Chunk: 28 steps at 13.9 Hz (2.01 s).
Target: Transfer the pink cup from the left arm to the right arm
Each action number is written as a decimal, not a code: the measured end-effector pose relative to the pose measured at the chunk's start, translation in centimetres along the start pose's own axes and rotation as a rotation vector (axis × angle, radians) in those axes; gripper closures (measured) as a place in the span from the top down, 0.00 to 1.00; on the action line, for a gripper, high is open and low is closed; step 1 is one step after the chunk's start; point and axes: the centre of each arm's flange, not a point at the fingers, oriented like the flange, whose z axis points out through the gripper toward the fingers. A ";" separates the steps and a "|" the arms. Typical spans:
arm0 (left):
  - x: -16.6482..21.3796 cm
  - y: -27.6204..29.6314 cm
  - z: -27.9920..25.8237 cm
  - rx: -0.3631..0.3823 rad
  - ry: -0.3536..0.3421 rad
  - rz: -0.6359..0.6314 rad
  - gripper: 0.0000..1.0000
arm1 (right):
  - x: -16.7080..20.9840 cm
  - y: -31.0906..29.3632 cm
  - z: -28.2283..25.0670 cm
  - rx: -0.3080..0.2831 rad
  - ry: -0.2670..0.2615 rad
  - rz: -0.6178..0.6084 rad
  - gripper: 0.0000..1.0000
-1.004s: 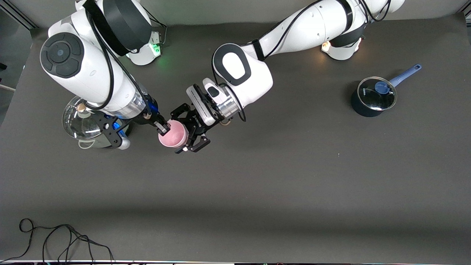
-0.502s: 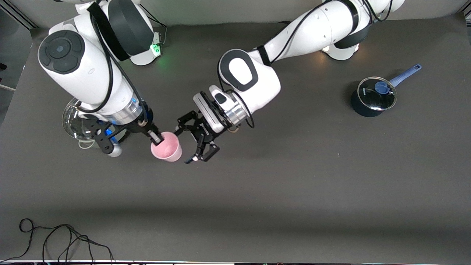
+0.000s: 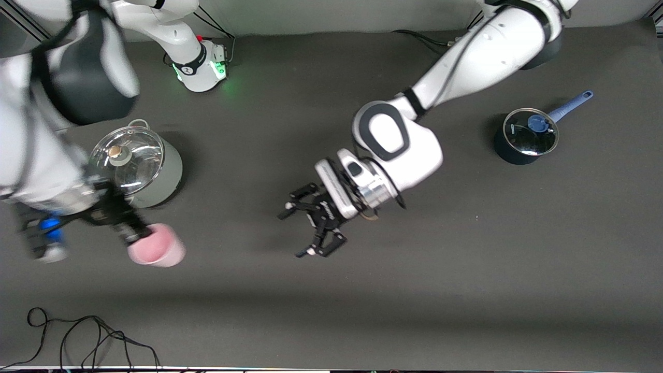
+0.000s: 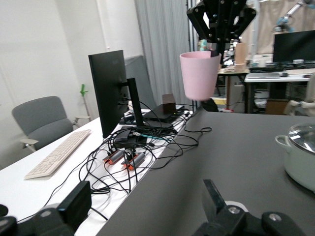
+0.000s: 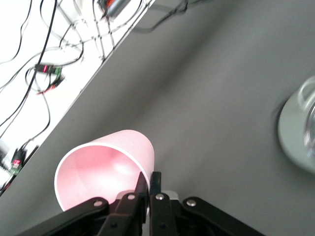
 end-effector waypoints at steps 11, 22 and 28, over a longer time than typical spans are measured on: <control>-1.4 -15.3 -24.0 -0.496 -0.223 0.427 1.00 | 17.1 16.5 8.0 -0.024 -0.155 -0.887 0.04; 4.8 -17.9 -40.4 -0.805 -0.870 0.529 1.00 | 17.8 14.3 27.0 -0.029 -0.185 -1.031 0.04; 6.3 -18.2 -43.9 -0.718 -1.168 0.306 1.00 | 17.2 14.5 33.0 -0.040 -0.216 -1.035 0.05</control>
